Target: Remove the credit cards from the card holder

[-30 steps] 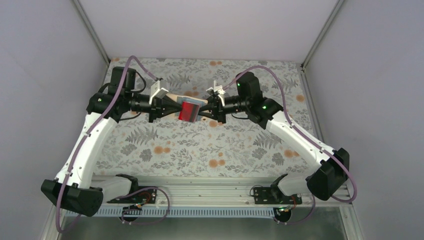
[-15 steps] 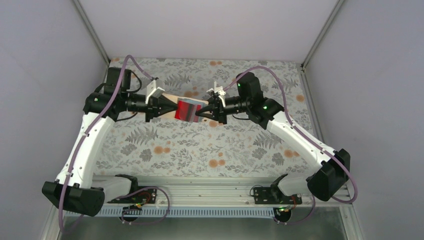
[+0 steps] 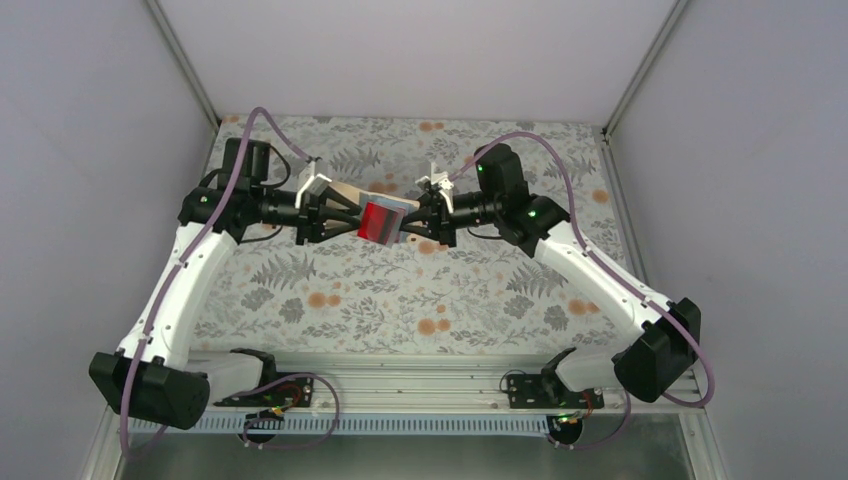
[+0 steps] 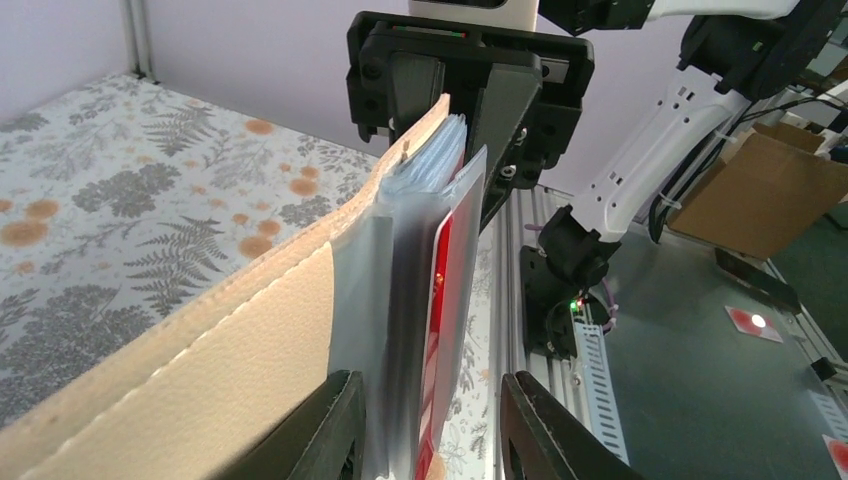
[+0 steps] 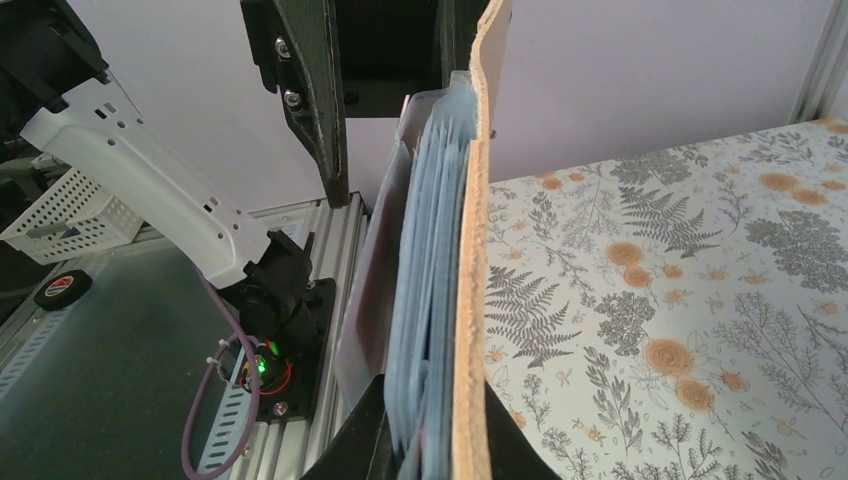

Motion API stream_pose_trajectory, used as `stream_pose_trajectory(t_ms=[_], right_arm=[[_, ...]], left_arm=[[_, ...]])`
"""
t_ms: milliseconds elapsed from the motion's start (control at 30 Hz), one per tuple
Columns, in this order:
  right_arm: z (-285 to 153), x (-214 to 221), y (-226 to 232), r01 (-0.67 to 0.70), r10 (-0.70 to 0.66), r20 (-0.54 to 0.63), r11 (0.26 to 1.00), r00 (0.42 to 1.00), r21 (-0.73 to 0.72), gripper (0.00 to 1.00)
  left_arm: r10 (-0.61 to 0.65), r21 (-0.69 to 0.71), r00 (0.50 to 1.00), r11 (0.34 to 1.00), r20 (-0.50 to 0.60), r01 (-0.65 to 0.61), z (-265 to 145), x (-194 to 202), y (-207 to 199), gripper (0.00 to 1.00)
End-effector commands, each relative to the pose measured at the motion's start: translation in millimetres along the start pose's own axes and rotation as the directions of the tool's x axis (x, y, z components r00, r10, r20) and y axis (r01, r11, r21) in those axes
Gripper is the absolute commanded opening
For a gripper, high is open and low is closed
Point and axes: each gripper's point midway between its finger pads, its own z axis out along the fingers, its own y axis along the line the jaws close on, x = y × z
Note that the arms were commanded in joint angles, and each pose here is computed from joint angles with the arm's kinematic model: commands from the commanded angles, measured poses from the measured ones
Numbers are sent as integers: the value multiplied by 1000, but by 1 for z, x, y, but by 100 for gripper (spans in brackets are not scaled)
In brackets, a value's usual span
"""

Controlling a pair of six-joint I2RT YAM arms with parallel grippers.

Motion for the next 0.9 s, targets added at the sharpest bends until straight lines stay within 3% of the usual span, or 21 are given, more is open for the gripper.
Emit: stream_pose_trajectory(t_ms=[0,233,400,633,867], right_arm=[[-6,-21,17,74,-71,48,996,996,-55,4],[-5,-20,16,73,-70,51,996,996,-59,4],[-5,-20,16,74,-71,53,996,996,-57,4],[-7,-16,14,76,-74,45,996,996,-36,4],[-17,-10,8,63,-63,50,998,997,1,4]], left_arm=[[38,32,999,999,25,-39,4,-7,-2,35],[23,36,1000,999,1,-23,15,-8,0,34],[36,25,999,999,-7,-36,13,-11,-3,3],[61,-3,998,998,-25,-61,4,-9,-6,2],[71,-163,995,983,-64,-81,-17,-5,20,2]])
